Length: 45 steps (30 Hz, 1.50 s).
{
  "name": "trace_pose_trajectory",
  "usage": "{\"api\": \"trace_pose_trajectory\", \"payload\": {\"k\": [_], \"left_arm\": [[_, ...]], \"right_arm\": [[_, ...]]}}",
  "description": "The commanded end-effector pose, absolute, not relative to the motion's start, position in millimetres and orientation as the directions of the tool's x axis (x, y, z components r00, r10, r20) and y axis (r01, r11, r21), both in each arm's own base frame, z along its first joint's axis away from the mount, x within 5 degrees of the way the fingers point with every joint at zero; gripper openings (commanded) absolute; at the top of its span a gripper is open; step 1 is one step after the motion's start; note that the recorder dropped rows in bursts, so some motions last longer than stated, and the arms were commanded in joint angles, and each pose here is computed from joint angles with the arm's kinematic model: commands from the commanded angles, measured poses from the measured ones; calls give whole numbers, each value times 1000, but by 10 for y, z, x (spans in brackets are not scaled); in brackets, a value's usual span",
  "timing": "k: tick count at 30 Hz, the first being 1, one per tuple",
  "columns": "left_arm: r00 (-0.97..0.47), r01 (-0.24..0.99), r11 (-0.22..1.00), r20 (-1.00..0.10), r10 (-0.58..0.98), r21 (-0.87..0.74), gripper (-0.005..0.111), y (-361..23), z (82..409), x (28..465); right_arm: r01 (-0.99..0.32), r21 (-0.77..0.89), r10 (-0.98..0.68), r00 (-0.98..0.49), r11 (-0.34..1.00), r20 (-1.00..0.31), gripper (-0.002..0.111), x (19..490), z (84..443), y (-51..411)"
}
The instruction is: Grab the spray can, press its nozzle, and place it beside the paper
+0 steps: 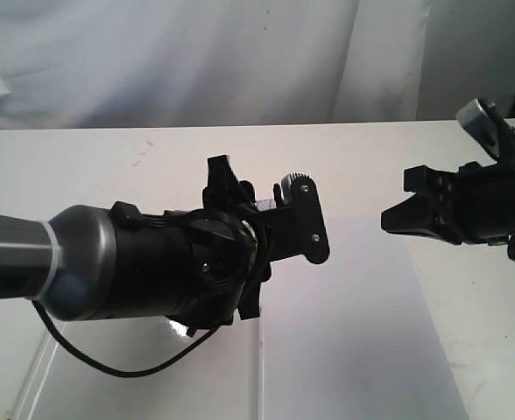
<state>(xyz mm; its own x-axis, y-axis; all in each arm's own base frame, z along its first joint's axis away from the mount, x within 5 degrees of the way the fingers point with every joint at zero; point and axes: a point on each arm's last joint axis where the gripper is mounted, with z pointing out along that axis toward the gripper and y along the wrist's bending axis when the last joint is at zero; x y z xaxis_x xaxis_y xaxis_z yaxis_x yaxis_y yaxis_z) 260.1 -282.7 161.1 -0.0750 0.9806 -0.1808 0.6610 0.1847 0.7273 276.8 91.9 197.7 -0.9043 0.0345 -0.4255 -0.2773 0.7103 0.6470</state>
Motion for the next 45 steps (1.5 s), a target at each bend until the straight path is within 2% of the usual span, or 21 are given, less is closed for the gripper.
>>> {"api": "trace_pose_trajectory", "payload": {"k": [1, 8, 17, 22, 27, 35, 38, 45], "left_arm": [[-71, 646, 195, -196, 978, 738, 0, -2850, 1690, 2601], [-3, 657, 138, -180, 984, 742, 0, -2976, 1689, 2461], [-10, 673, 56, -67, 998, 738, 0, -2988, 1379, 2457], [-49, 644, 47, -20, 999, 764, 0, -3002, 1338, 2521], [-65, 625, 114, -94, 993, 773, 0, -3148, 1491, 2604], [-80, 639, 139, -114, 990, 756, 0, -3152, 1476, 2592], [-133, 662, 241, -205, 970, 710, 0, -3178, 1449, 2567], [-145, 673, 275, -242, 959, 686, 0, -3198, 1438, 2556]], "right_arm": [[-244, 740, 32, -941, 627, -337, 0, 2888, 1859, 926], [-160, 860, 37, -978, 485, -203, 0, 3033, 1646, 935], [-152, 863, 47, -979, 482, -198, 0, 3052, 1600, 936], [-150, 864, 47, -980, 480, -196, 0, 3051, 1601, 937], [-159, 847, 31, -979, 508, -203, 0, 3046, 1575, 924], [-168, 839, 26, -977, 518, -212, 0, 3047, 1566, 938], [-175, 846, 24, -976, 503, -216, 0, 3045, 1580, 954], [-190, 862, 25, -973, 471, -229, 0, 3044, 1610, 975]]}}
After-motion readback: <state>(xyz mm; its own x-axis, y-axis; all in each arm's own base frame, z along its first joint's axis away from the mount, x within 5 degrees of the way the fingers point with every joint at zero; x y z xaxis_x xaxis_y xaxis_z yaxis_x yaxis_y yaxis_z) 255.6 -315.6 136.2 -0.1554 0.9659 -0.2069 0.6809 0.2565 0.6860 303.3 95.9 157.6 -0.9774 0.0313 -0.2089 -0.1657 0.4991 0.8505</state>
